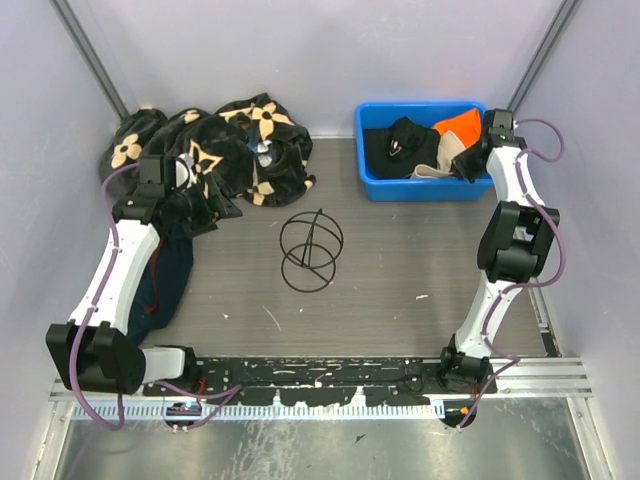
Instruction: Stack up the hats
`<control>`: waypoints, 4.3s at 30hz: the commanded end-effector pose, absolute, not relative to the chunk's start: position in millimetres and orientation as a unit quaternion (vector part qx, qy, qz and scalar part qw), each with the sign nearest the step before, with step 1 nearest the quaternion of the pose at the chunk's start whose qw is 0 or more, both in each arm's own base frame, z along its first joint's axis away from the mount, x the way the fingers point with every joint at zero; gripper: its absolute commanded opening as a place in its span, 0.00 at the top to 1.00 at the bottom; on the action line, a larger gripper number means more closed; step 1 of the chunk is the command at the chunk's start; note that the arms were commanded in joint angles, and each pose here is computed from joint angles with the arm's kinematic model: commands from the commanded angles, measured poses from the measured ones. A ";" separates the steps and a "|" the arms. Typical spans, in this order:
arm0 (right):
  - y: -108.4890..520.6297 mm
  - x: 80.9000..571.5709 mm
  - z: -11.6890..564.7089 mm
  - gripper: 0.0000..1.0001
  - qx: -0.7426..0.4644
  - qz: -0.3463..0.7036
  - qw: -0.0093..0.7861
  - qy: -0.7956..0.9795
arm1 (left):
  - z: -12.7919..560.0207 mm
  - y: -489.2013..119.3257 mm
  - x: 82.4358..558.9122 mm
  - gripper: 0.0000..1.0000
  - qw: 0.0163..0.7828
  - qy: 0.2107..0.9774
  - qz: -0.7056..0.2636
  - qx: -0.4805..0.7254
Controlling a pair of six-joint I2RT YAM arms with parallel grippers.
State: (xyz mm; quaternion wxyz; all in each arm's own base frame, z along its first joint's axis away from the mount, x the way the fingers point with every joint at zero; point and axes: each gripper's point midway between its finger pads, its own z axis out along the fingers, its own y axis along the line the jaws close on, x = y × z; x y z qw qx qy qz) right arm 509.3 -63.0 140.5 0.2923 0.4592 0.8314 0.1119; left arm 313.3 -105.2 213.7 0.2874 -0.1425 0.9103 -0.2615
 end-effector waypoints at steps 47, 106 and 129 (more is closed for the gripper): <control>340.4 397.6 507.3 0.99 0.107 0.800 0.346 0.478 | 162.4 -65.6 331.1 0.15 0.211 0.801 -0.436 -0.351; 278.5 260.9 303.6 0.99 0.120 0.543 0.364 0.747 | 142.5 -61.8 340.7 0.15 0.198 0.807 -0.430 -0.354; 201.7 285.7 204.8 0.99 0.238 0.497 0.334 0.765 | 142.1 -77.7 340.0 0.16 0.184 0.820 -0.426 -0.335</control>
